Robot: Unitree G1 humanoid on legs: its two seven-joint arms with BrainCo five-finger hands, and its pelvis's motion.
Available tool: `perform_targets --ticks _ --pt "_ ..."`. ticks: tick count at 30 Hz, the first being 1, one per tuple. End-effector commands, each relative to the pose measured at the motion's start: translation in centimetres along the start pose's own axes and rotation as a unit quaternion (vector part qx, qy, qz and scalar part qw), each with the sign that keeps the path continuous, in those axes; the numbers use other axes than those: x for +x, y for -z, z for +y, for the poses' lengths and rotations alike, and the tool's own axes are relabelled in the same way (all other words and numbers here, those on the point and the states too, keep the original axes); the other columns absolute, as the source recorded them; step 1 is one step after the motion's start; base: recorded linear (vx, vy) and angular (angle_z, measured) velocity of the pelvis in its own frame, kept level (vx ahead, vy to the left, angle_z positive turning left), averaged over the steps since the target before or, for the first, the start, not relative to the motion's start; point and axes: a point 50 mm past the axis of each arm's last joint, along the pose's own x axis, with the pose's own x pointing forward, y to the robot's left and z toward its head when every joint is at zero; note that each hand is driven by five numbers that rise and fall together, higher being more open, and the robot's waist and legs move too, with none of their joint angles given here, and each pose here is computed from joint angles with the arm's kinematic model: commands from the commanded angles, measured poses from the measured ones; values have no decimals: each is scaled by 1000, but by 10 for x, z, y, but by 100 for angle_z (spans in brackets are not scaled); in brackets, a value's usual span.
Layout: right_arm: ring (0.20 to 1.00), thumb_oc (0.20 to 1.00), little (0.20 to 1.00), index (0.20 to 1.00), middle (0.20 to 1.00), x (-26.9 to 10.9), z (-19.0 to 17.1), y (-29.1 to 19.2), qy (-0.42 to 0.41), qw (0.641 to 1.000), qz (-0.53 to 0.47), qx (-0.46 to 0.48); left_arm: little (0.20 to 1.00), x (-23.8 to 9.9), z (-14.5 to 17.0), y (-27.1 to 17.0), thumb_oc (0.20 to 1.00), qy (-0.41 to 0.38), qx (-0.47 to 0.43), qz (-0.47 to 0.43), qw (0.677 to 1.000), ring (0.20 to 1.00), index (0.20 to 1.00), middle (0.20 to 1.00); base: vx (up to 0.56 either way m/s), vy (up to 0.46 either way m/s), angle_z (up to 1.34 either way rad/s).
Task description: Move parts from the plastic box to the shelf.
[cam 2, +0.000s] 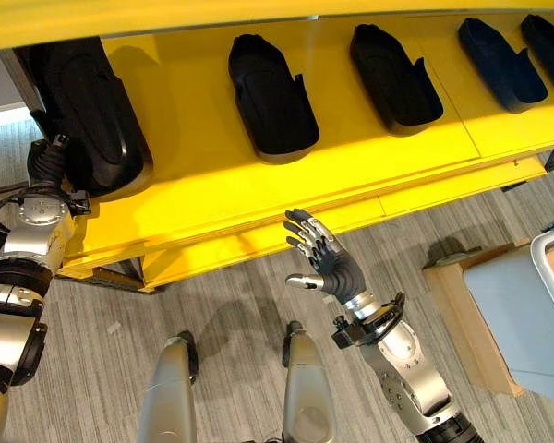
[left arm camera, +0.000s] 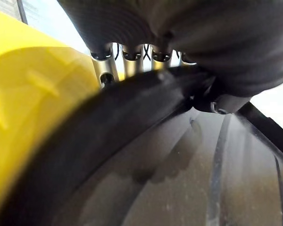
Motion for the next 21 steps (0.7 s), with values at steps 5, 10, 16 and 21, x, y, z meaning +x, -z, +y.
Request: perform_targets --ticks 5,10,16,21 --pt "1000 1000 1000 1000 1000 -7 3 -13 -13 1000 -25 3 200 -10 19 37 200 -23 22 50 998 200 200 200 0 0 -1" --pt "1000 1000 1000 1000 1000 -7 2 -13 -15 1000 -22 3 200 -10 20 37 200 -24 31 50 998 200 200 200 0 0 0" --pt "1000 1000 1000 1000 1000 -7 2 -13 -18 1000 -20 1 1000 -10 23 42 1000 -29 35 65 997 1000 1000 1000 0 0 0" --pt "1000 1000 1000 1000 1000 -8 2 -13 -21 1000 -18 1 1000 -9 28 44 1000 -29 51 74 995 1000 1000 1000 0 0 0"
